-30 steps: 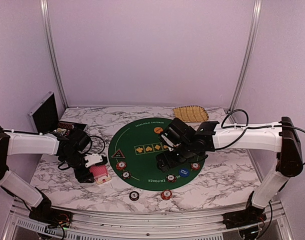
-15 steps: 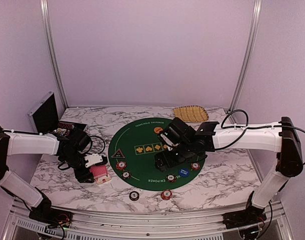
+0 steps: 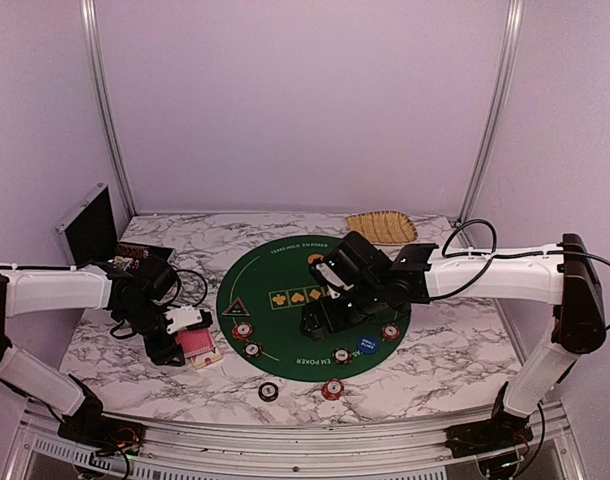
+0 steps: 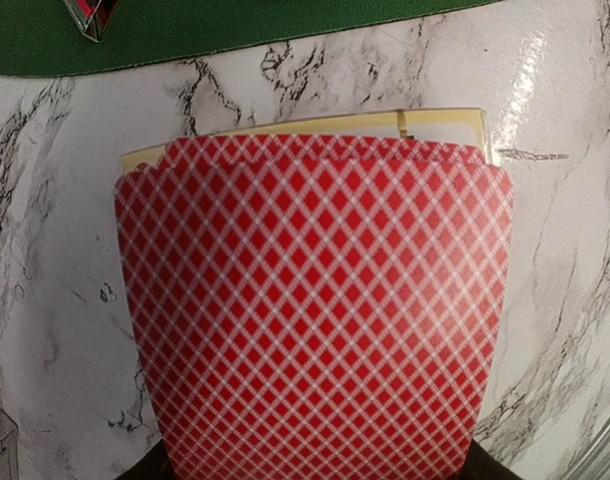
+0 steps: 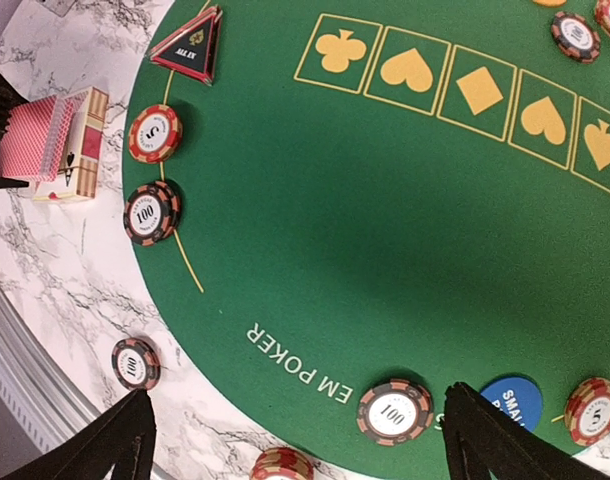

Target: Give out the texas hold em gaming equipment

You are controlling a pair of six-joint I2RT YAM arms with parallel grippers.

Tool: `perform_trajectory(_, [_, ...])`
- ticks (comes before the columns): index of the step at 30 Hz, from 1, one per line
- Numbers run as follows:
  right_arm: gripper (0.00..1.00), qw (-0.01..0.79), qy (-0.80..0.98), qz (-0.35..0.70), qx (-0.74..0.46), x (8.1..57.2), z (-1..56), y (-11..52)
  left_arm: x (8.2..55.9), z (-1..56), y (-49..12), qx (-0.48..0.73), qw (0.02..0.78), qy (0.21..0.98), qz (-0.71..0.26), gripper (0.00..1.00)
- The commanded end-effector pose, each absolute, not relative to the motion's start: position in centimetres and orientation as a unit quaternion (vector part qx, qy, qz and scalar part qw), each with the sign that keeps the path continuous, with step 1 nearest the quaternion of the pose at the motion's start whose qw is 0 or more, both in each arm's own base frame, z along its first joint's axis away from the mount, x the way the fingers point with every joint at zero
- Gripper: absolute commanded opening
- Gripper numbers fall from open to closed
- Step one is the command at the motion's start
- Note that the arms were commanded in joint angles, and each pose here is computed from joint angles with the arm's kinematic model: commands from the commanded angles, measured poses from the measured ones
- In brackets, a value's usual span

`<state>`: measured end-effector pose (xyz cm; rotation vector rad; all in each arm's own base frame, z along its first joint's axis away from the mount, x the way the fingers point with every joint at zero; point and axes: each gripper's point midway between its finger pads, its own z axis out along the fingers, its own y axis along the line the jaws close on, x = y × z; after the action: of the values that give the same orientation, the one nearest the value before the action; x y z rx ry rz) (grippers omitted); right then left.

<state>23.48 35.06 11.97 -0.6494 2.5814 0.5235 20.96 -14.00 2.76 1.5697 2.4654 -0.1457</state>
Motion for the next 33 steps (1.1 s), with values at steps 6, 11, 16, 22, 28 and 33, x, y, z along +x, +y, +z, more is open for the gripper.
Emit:
perform_trajectory(6, [0.98, 0.207, 0.915, 0.266, -0.22, 23.3, 13.4, 37.6, 21.2, 5.7, -15.6, 0.533, 0.13, 0.832, -0.08, 0.04])
perform_trajectory(11, [0.98, 0.196, 0.904, 0.312, -0.215, 23.0, 13.9, 39.2, 21.1, 6.8, -16.1, 0.533, 0.135, 0.83, -0.09, 0.02])
perform_trajectory(16, [0.98, 0.178, 0.882, 0.382, -0.211, 22.6, 15.1, 41.5, 21.5, 8.5, -17.0, 0.535, 0.151, 0.825, -0.098, 0.02])
perform_trajectory(22, [0.98, 0.141, 0.843, 0.477, -0.202, 22.1, 16.4, 44.8, 21.8, 10.6, -18.5, 0.538, 0.166, 0.818, -0.116, 0.02])
perform_trajectory(28, [0.98, 0.11, 0.798, 0.559, -0.196, 21.7, 17.8, 47.5, 21.7, 11.6, -19.6, 0.545, 0.173, 0.81, -0.128, 0.01])
perform_trajectory(33, [0.97, 0.082, 0.777, 0.599, -0.178, 21.8, 18.1, 48.9, 21.7, 12.2, -20.1, 0.549, 0.181, 0.805, -0.13, 0.01])
